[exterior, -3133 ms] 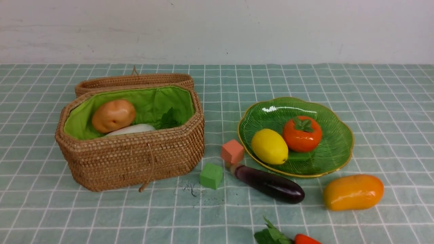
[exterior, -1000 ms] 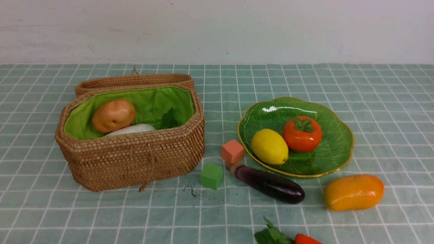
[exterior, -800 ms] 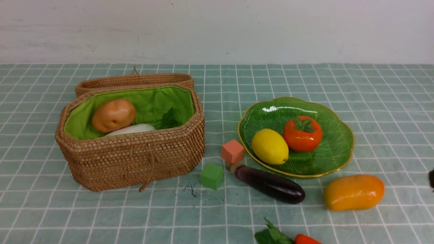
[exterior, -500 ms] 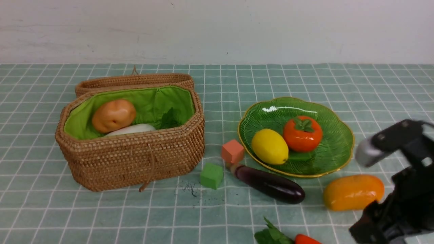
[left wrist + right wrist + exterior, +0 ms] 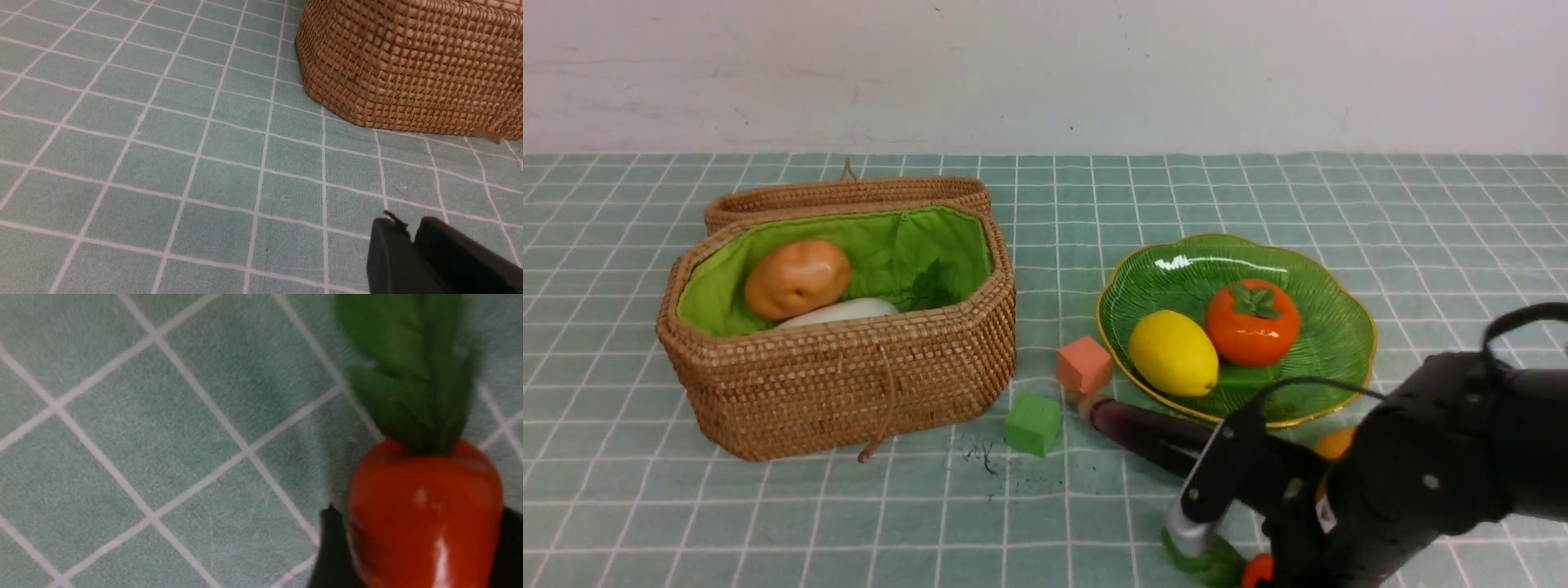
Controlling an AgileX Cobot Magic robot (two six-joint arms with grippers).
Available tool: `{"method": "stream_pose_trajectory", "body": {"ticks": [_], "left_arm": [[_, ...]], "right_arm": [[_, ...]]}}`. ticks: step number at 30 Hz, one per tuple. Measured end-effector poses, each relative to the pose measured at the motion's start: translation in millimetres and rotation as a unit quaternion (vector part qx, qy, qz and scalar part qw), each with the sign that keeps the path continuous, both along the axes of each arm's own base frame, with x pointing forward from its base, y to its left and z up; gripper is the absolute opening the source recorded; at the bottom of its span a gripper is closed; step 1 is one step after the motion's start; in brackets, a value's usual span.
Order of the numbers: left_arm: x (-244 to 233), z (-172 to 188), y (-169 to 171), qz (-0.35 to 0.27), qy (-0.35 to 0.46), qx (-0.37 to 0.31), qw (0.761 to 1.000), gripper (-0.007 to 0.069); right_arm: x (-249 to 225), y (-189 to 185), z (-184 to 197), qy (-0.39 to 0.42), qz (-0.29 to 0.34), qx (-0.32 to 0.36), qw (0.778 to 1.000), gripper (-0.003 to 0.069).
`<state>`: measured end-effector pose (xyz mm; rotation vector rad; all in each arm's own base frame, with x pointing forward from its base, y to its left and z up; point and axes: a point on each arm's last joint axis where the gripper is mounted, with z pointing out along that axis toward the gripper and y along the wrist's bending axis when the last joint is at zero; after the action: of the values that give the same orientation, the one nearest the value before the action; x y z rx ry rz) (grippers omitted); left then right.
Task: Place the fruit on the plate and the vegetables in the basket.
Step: Use the right arm to grab a carrot and put it into the left basket
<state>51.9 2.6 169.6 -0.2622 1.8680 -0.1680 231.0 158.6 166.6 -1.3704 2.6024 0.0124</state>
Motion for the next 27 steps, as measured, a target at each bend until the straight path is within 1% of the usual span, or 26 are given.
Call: {"method": "stream_pose_trajectory", "body": {"ticks": [1, 3, 6, 8, 9, 12, 13, 14, 16, 17, 18, 19, 20, 21, 22, 23, 24, 25, 26, 27], "left_arm": [[0.0, 0.0, 0.0, 0.000, 0.000, 0.000, 1.000, 0.0085], [0.0, 0.0, 0.0, 0.000, 0.000, 0.000, 1.000, 0.0085], [0.0, 0.0, 0.0, 0.000, 0.000, 0.000, 1.000, 0.0085], [0.0, 0.0, 0.0, 0.000, 0.000, 0.000, 1.000, 0.0085], [0.0, 0.0, 0.0, 0.000, 0.000, 0.000, 1.000, 0.0085], [0.0, 0.0, 0.0, 0.000, 0.000, 0.000, 1.000, 0.0085], [0.0, 0.0, 0.0, 0.000, 0.000, 0.000, 1.000, 0.0085], [0.0, 0.0, 0.0, 0.000, 0.000, 0.000, 1.000, 0.0085], [0.0, 0.0, 0.0, 0.000, 0.000, 0.000, 1.000, 0.0086], [0.0, 0.0, 0.0, 0.000, 0.000, 0.000, 1.000, 0.0087], [0.0, 0.0, 0.0, 0.000, 0.000, 0.000, 1.000, 0.0087], [0.0, 0.0, 0.0, 0.000, 0.000, 0.000, 1.000, 0.0090], [0.0, 0.0, 0.0, 0.000, 0.000, 0.000, 1.000, 0.0090], [0.0, 0.0, 0.0, 0.000, 0.000, 0.000, 1.000, 0.0091], [0.0, 0.0, 0.0, 0.000, 0.000, 0.000, 1.000, 0.0092], [0.0, 0.0, 0.0, 0.000, 0.000, 0.000, 1.000, 0.0092], [0.0, 0.0, 0.0, 0.000, 0.000, 0.000, 1.000, 0.0092], [0.0, 0.0, 0.0, 0.000, 0.000, 0.000, 1.000, 0.0093], [0.0, 0.0, 0.0, 0.000, 0.000, 0.000, 1.000, 0.0094], [0.0, 0.0, 0.0, 0.000, 0.000, 0.000, 1.000, 0.0096]], "right_arm": [[2.5, 2.0, -1.8, 0.011, 0.002, -0.005, 1.000, 0.0358], [6.1, 5.2, 0.1, 0.025, 0.001, -0.013, 1.000, 0.0368], [13.5, 12.1, 13.0, 0.042, -0.003, -0.014, 0.999, 0.0375], [26.1, 24.3, 44.5, 0.033, -0.003, 0.012, 0.999, 0.0375], [28.2, 26.4, 50.1, 0.029, -0.001, 0.018, 0.999, 0.0375], [45.8, 45.8, 104.6, -0.019, 0.009, 0.090, 0.996, 0.0375], [47.0, 47.2, 108.3, -0.023, 0.009, 0.096, 0.995, 0.0375], [56.4, 58.0, 142.4, -0.065, 0.017, 0.148, 0.987, 0.0375], [64.6, 67.5, 171.8, -0.110, 0.023, 0.201, 0.973, 0.0375], [71.2, 75.3, 192.3, -0.148, 0.022, 0.250, 0.957, 0.0375], [71.8, 75.7, 194.6, -0.152, 0.024, 0.251, 0.956, 0.0375], [79.8, 84.1, 213.6, -0.195, 0.019, 0.307, 0.931, 0.0375], [82.2, 86.3, 219.3, -0.207, 0.018, 0.322, 0.923, 0.0375], [91.8, 94.8, 228.5, -0.247, 0.011, 0.370, 0.896, 0.0375], [98.6, 99.9, 230.9, -0.271, 0.003, 0.394, 0.878, 0.0375], [101.1, 101.4, 229.6, -0.277, 0.004, 0.396, 0.876, 0.0375], [112.7, 111.1, 226.1, -0.310, -0.015, 0.428, 0.849, 0.0375], [120.5, 118.7, 216.9, -0.325, -0.020, 0.433, 0.841, 0.0375], [123.8, 120.6, 213.4, -0.328, -0.026, 0.435, 0.838, 0.0375], [132.1, 130.7, 199.0, -0.349, -0.033, 0.429, 0.832, 0.0375]]}}
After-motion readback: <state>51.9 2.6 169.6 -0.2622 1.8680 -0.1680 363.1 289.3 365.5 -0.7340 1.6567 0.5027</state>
